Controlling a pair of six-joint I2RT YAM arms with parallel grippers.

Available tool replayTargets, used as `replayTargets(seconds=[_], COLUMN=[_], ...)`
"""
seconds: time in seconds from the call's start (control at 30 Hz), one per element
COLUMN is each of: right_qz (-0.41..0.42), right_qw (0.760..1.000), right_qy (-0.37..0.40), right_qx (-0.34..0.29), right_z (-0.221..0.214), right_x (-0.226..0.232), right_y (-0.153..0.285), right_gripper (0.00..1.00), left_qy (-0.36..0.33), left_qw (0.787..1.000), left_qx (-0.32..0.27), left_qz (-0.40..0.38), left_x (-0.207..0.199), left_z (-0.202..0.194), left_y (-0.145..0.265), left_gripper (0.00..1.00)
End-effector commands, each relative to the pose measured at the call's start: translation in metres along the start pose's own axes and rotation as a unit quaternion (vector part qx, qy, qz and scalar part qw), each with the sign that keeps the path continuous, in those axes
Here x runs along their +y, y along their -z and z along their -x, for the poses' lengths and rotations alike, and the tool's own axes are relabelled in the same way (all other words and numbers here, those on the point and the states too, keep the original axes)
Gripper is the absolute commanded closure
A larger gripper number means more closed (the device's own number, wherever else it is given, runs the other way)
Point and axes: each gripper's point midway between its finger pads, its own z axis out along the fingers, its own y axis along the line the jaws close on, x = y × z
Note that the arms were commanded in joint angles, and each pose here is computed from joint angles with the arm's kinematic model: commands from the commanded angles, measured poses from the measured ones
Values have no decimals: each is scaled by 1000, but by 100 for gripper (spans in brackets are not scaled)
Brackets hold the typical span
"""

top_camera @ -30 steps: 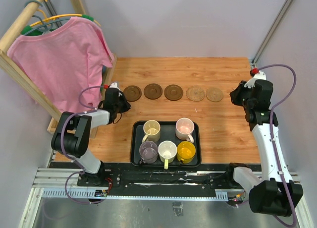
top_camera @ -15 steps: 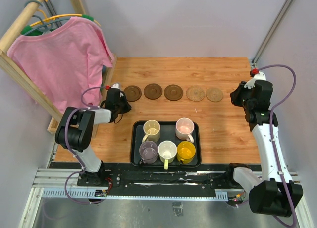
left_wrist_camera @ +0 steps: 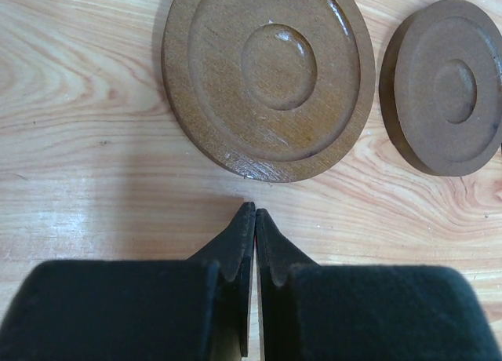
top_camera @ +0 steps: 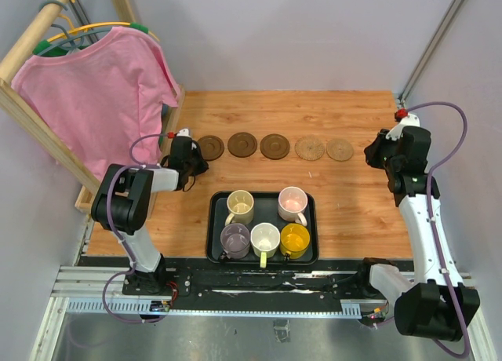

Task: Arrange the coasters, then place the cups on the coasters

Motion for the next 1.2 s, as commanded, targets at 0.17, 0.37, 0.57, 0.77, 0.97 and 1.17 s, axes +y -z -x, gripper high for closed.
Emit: replayTargets(seconds=[0.17, 0.37, 0.57, 0.77, 0.97, 1.17], right_qz=[-11, -13, -13, -11, -10, -17], right_qw=[1000, 1000, 1000, 1000, 1000, 999], right_qy=[8, 9, 8, 7, 1, -41], right_qx=[7, 9, 11, 17, 18, 10], right_z=[-4, -4, -4, -6, -7, 1], right_x=[-7, -8, -8, -7, -7, -7], right_y=[-1, -1, -3, -5, -6, -8], right_gripper=[87, 87, 87, 87, 86, 85], left_qy=[1, 0, -2, -1, -2, -4], left_qw=[1000, 1000, 1000, 1000, 1000, 999], left_qx=[-1, -1, -3, -3, -7, -31], left_qz=[25, 26, 28, 24, 16, -6], left_x=[13, 13, 14, 12, 8, -6], left_z=[1, 3, 6, 7, 12, 31], left_y=[-7, -9, -11, -9, -1, 26], left_gripper=[94, 94, 93, 93, 93, 91])
